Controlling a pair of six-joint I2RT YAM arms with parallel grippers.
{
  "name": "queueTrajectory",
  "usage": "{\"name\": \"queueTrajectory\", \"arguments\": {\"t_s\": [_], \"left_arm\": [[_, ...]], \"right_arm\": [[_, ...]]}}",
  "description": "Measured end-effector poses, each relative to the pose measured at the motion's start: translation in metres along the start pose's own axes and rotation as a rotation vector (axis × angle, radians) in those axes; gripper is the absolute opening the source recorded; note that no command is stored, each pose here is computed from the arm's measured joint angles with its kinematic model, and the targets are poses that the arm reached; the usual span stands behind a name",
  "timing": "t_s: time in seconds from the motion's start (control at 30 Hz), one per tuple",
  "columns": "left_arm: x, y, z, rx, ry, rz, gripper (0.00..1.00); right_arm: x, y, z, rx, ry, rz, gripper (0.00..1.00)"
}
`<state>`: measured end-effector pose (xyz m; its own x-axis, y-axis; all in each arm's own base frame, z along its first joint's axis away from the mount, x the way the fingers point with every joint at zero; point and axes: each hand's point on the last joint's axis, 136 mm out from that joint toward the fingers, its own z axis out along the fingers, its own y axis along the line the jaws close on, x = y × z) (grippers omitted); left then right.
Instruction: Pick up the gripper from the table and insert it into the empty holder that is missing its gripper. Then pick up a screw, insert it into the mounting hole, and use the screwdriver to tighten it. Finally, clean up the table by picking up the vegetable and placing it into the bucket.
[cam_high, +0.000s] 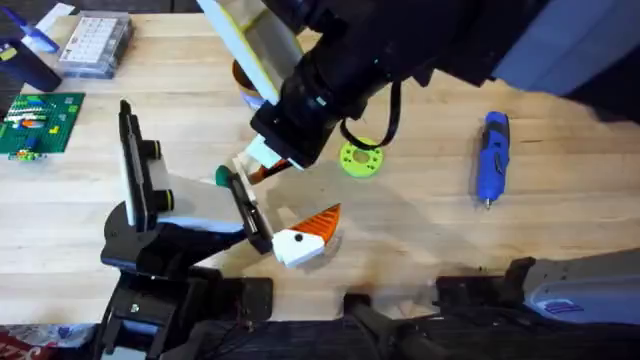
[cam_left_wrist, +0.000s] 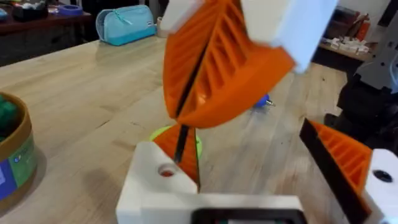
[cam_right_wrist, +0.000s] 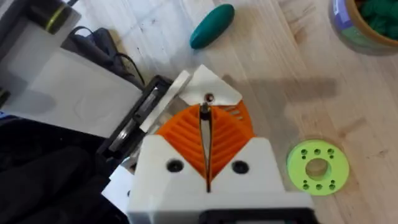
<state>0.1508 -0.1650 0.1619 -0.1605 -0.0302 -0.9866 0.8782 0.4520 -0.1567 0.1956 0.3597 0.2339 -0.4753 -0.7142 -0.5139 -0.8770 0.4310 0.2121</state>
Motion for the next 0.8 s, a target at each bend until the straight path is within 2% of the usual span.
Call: {"name": "queueTrajectory", "arguments": {"t_s": [0.8], "left_arm": [[0.0,0.0,0.0,0.0,0.0,-0.007,0.995]], "right_arm": [[-0.001,-0.0024,0.0088,0.0,0.009,-0.016,0.005]]}}
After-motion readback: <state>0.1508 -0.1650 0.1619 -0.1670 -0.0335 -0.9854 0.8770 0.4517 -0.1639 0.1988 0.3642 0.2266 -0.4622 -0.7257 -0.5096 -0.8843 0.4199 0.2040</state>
